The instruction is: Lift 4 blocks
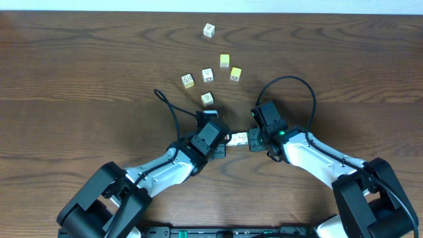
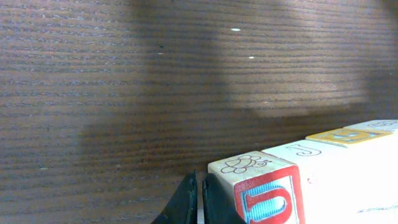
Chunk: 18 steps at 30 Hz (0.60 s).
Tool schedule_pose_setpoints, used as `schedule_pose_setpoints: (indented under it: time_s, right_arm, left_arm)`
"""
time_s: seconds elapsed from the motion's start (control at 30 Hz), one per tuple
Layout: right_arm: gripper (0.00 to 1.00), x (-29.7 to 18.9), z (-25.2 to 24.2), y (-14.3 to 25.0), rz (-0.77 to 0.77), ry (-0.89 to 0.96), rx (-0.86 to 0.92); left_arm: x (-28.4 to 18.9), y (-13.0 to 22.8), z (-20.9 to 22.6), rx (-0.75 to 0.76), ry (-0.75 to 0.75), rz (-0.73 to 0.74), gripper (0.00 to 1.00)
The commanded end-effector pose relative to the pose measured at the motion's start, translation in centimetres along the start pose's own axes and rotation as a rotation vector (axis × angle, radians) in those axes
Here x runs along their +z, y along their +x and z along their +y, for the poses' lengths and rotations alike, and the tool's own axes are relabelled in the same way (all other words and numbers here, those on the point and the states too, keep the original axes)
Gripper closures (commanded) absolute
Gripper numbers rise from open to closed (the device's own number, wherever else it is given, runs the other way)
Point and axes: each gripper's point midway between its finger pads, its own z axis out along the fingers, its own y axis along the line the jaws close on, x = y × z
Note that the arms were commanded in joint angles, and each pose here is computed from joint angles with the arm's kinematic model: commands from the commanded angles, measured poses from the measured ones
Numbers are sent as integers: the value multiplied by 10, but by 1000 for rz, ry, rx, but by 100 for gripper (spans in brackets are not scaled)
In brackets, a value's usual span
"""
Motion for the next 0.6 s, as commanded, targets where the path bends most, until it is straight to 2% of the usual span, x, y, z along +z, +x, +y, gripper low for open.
schedule_pose_setpoints:
  time_s: [0.0, 0.57]
  right_arm:
    - [99, 1, 5, 2, 13, -11, -26]
    - [99, 1, -5, -3, -11, 47, -41]
  left_arm:
    - [-8, -14, -23, 9, 74, -25, 93]
    - [-8, -14, -23, 9, 74, -25, 93]
